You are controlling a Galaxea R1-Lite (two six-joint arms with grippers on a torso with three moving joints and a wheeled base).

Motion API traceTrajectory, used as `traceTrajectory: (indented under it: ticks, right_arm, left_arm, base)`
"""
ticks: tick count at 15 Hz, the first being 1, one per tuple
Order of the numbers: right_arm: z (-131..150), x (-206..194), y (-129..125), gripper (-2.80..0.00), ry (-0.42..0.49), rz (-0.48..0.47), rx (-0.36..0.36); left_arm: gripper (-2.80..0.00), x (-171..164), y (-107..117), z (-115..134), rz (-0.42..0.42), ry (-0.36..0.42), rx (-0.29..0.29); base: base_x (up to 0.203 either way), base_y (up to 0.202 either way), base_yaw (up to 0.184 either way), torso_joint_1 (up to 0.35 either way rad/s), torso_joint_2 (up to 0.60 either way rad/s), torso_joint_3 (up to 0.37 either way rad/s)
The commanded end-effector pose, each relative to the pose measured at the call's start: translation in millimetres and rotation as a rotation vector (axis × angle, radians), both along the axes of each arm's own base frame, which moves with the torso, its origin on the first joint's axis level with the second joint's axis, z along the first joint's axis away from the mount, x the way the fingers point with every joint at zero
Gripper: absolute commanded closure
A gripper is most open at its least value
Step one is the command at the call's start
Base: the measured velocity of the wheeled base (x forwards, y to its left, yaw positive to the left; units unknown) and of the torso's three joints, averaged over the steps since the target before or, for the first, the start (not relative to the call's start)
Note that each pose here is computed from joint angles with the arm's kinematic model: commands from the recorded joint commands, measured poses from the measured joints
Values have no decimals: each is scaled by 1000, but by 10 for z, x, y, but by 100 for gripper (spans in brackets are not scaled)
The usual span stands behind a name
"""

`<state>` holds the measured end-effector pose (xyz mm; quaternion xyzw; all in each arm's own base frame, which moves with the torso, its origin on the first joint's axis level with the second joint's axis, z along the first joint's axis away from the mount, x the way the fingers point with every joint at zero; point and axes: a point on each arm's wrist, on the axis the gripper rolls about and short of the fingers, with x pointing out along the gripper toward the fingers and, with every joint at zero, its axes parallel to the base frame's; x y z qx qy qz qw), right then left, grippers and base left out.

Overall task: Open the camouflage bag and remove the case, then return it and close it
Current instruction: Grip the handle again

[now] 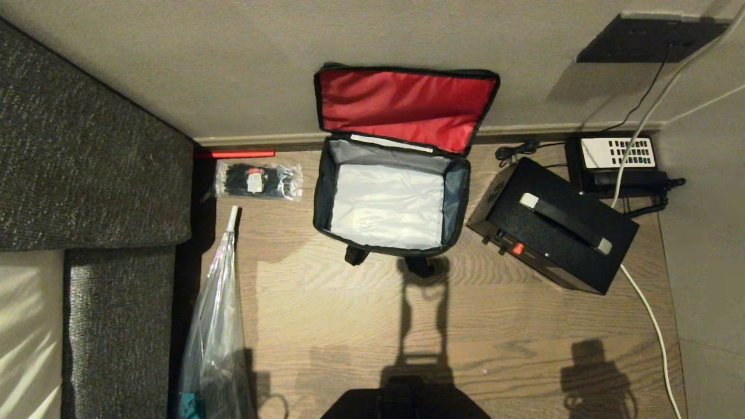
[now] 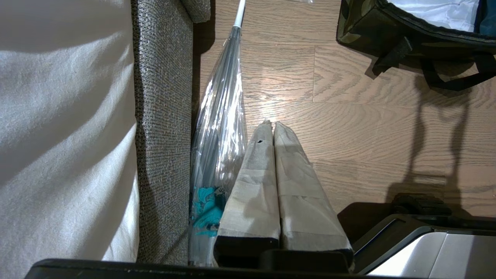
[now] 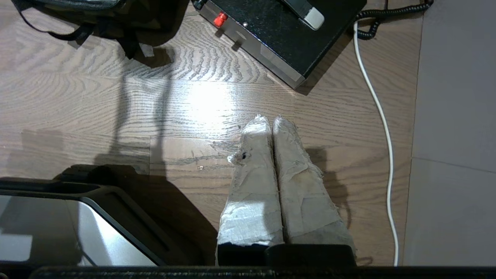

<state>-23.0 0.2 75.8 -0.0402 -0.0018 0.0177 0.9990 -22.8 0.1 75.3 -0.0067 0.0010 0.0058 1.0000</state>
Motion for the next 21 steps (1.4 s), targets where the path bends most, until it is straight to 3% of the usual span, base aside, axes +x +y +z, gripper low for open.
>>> traceTrajectory:
  ticks: [1,5,7,11,13,16,21]
  right_arm:
    - [-3,1,0,0,1,1,2]
    - [21,-27,-1,0,35,-4,10]
    - [259,-128,-2,0,-15,1,18]
    - [718,-627,17,0,58,116,-1]
    - [769,-713,25,0,52,159,-108]
    - [881,-807,22,0,3,149,-111]
    - [915,-863,24,0,1,163,-104]
  left_arm:
    - [0,1,0,-9,1,1,-1]
    - [0,1,0,-9,1,1,0]
    - [0,1,0,-9,1,1,0]
    - [0,1,0,-9,1,1,0]
    - [0,1,0,-9,1,1,0]
    - [0,1,0,-9,1,1,-1]
    - [0,1,0,-9,1,1,-2]
  base:
    - [0,0,0,0,0,0]
    - [0,0,0,0,0,0]
    - [0,0,0,0,0,0]
    - [0,0,0,0,0,0]
    - [0,0,0,0,0,0]
    - [0,0,0,0,0,0]
    - [0,0,0,0,0,0]
